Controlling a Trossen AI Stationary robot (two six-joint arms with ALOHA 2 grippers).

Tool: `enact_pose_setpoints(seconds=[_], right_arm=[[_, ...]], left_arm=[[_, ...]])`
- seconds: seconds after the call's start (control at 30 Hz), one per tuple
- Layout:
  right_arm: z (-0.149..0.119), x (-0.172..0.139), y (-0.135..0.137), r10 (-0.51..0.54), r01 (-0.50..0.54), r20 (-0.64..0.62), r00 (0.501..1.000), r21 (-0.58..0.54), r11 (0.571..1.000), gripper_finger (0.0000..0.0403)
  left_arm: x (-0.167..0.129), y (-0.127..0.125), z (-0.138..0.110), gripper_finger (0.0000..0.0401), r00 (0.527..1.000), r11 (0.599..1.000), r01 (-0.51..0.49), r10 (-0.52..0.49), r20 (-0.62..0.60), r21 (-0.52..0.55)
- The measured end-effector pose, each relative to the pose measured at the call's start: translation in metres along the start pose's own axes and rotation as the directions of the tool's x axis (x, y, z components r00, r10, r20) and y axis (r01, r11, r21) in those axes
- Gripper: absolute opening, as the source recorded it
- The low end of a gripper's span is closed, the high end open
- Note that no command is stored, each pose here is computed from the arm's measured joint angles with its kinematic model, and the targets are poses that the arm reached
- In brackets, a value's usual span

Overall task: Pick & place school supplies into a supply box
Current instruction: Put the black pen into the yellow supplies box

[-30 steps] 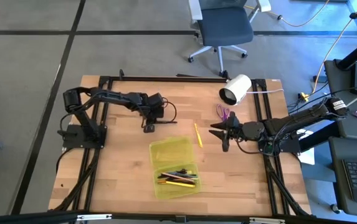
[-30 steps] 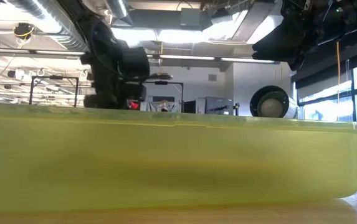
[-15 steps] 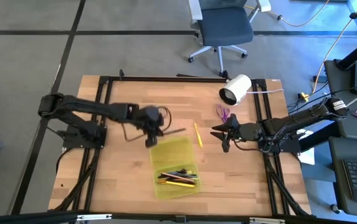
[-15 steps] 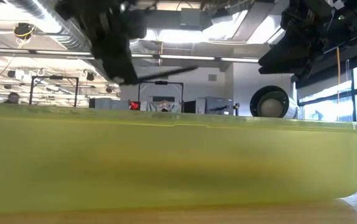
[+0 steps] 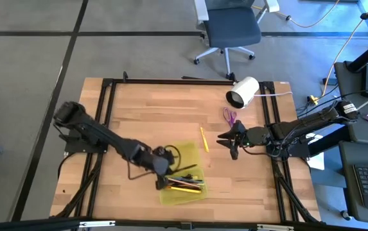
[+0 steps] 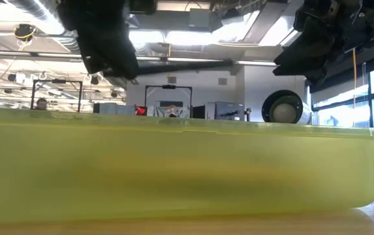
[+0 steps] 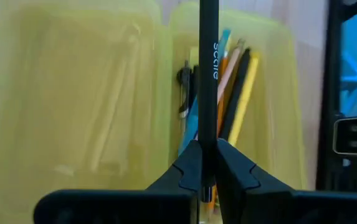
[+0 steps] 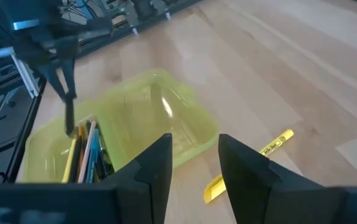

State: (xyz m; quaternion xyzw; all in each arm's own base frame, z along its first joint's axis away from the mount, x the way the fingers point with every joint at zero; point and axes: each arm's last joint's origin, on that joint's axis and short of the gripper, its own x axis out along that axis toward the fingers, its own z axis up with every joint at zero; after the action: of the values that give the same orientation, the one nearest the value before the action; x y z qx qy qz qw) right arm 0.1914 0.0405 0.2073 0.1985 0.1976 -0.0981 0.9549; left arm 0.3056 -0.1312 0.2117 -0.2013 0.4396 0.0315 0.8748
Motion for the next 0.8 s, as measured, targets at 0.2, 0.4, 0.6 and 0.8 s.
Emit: enact_pose_setpoints(seconds=[0.2,0.4,0.6,0.8], right_arm=[[-0.002,0.0,0.0,0.022,-0.022,-0.028,0.999,-0.008,1.0,0.0135],[-0.004,0.0,-0.001,0.014,-0.013,-0.056,0.998,0.018,1.0,0.0135],[-0.004,0.0,-0.001,0.015,-0.013,-0.054,0.998,0.041,0.999,0.0135],[-0.004,0.0,-0.001,0.015,-0.013,-0.053,0.998,0.042,0.999,0.0135]], left_arm=[[0.026,-0.032,0.013,0.0012,0.986,0.998,-0.062,0.06,-0.155,-0.009],[0.051,-0.049,0.008,0.0013,0.945,0.995,-0.097,0.098,-0.312,0.02],[0.071,-0.051,0.0,0.0015,0.929,0.993,-0.117,0.118,-0.349,0.026],[0.076,-0.05,-0.002,0.0019,0.922,0.992,-0.123,0.127,-0.365,0.034]])
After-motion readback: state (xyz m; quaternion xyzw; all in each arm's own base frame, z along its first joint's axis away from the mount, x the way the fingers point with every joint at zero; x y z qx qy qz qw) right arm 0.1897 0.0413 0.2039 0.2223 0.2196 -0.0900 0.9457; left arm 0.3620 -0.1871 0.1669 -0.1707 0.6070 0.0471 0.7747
